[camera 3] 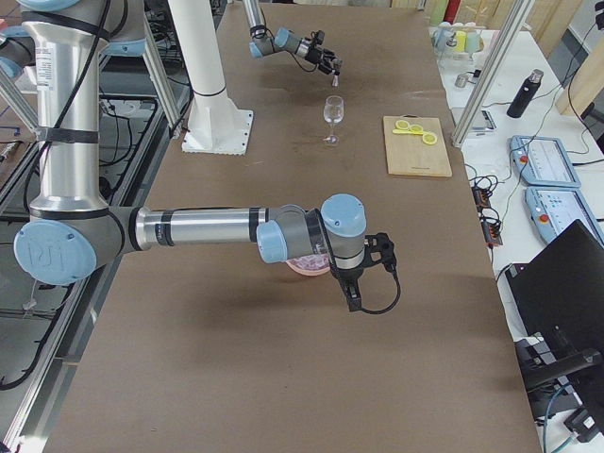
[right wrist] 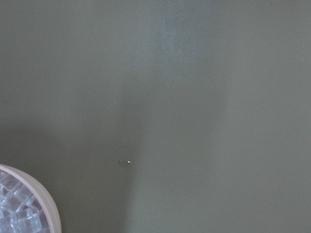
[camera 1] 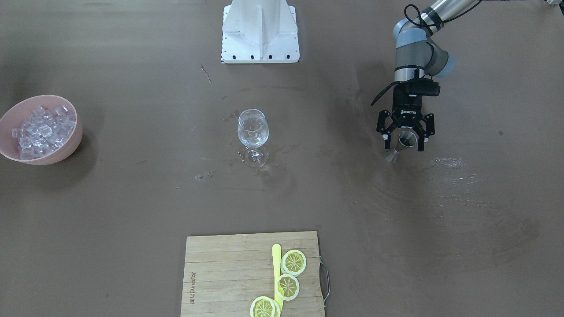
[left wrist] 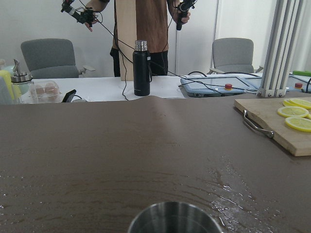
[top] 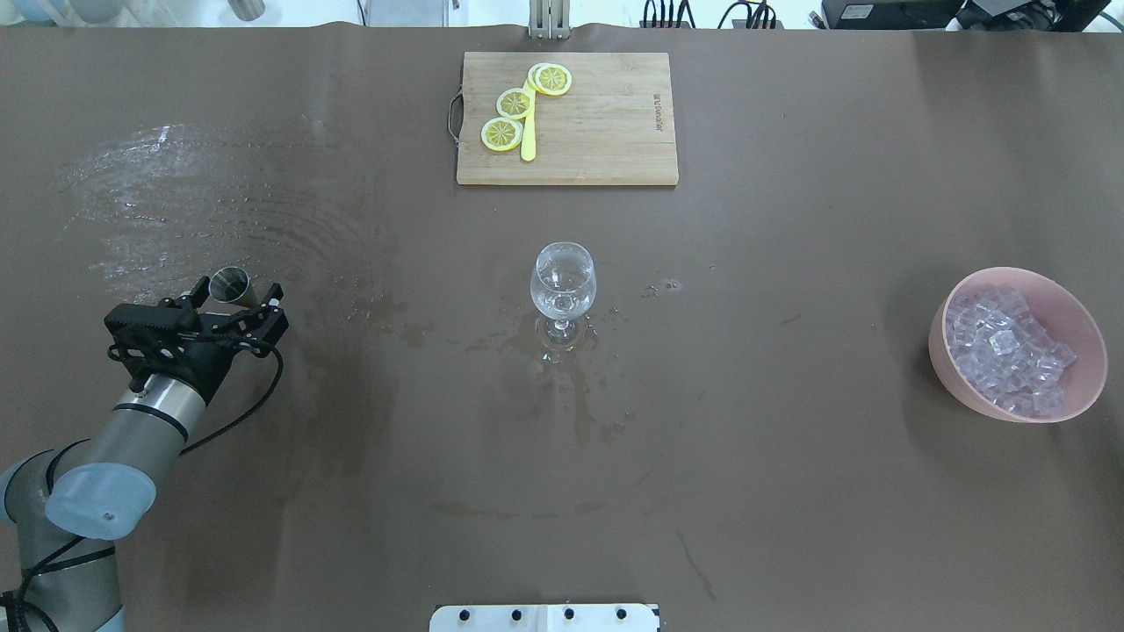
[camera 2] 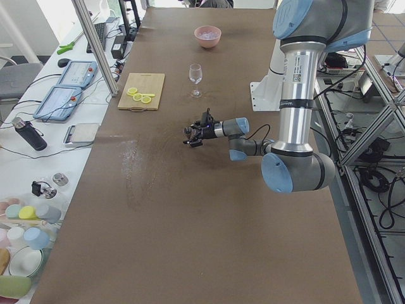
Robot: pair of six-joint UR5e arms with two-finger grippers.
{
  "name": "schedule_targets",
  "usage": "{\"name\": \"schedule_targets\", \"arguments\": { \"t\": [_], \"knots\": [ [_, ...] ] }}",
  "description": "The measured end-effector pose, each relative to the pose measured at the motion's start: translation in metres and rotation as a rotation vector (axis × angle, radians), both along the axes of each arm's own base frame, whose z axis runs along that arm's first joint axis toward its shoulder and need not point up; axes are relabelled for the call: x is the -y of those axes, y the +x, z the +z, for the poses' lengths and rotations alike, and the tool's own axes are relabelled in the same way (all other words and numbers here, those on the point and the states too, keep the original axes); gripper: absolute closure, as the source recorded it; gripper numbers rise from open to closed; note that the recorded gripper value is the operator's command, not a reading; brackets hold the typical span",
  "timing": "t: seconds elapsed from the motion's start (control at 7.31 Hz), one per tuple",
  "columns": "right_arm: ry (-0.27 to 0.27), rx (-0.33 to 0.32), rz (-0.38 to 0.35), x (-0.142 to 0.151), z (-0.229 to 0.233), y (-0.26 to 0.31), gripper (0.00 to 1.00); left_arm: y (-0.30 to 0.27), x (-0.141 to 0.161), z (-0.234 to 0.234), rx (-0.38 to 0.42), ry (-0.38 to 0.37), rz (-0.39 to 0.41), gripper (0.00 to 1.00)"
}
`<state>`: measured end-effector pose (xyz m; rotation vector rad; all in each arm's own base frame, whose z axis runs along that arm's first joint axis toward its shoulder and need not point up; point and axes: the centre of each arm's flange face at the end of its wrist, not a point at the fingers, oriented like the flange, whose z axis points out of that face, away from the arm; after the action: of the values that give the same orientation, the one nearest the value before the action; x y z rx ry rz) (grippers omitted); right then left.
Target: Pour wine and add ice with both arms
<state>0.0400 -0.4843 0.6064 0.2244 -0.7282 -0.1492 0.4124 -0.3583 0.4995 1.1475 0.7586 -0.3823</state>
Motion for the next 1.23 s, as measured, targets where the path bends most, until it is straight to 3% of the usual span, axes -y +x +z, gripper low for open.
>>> {"name": "schedule_targets", "arguments": {
  "t": [0.41, 0.55, 0.68, 0.82, 1.23],
  "knots": [
    [0.000, -0.001, 0.000, 0.000, 0.000, 0.000, 0.00, 0.012, 0.004, 0.014, 0.017, -0.006, 0.003, 0.03],
    [0.000, -0.001, 0.000, 0.000, 0.000, 0.000, 0.00, 0.017, 0.005, 0.017, 0.010, -0.003, 0.005, 0.17],
    [0.000, -0.001, 0.001, 0.000, 0.000, 0.000, 0.00, 0.020, 0.006, 0.017, 0.002, 0.000, 0.006, 0.51],
    [0.001, -0.001, 0.001, 0.000, 0.000, 0.000, 0.00, 0.021, 0.006, 0.017, 0.000, 0.003, 0.007, 0.68],
    [0.006, 0.001, 0.003, 0.004, -0.004, 0.000, 0.00, 0.016, 0.004, 0.021, -0.023, 0.012, 0.015, 0.69]
  ]
}}
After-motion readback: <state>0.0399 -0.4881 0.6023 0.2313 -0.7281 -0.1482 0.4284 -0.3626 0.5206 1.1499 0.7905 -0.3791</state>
